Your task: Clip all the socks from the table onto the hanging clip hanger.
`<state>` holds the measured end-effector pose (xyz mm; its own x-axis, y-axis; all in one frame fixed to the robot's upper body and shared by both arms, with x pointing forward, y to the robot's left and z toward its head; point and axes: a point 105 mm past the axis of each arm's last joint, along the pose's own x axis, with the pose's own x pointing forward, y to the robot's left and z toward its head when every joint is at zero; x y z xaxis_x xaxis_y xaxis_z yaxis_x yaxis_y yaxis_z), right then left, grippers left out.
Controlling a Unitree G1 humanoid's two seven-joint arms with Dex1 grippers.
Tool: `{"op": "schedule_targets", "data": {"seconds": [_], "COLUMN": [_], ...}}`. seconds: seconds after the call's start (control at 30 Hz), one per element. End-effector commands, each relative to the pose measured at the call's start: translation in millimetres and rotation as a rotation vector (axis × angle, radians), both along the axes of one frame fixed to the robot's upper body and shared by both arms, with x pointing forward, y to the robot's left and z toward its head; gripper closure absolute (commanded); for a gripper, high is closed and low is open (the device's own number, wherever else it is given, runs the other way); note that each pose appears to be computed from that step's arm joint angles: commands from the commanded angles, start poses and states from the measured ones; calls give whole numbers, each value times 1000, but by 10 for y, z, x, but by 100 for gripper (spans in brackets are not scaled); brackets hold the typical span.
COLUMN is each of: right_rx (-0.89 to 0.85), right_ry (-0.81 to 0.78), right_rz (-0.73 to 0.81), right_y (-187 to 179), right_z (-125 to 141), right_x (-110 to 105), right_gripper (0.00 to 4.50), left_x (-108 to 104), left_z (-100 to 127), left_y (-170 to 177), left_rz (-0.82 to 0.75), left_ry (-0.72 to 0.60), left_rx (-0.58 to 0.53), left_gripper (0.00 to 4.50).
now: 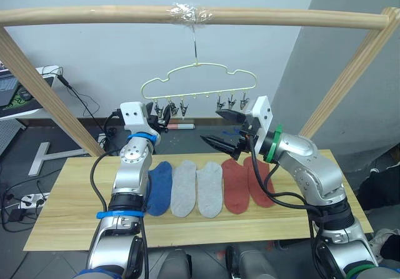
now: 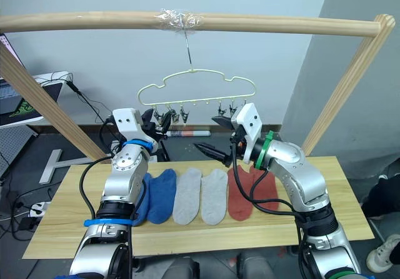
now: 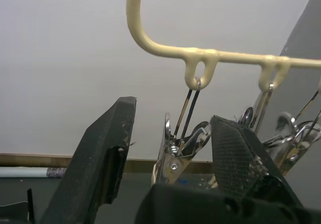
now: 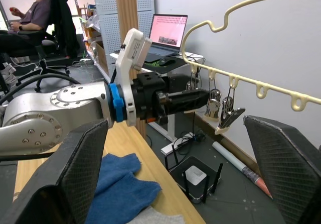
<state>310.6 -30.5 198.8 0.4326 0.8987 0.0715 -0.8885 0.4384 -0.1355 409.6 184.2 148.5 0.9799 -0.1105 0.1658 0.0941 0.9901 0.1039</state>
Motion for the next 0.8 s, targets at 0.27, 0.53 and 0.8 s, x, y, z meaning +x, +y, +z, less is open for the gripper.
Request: {"op": "schedule_targets", "data": {"seconds": [0.27, 0.53, 0.8], "right_rx": [29, 29, 28], "right_ry": [-46, -47, -48], "right_rz": [18, 14, 14], "right_y": [3, -1, -1], "right_z": [149, 154, 152], "right_x": [-50, -38, -45], "right_gripper": [0, 0, 0], "left_x": [9, 24, 22], "left_z": [201, 243, 257], "left_y": [37, 6, 4], "left_rz": [19, 8, 5], "left_ry": [-80, -96, -104], "left_rx": [32, 16, 20], "left_gripper": [182, 182, 182]}}
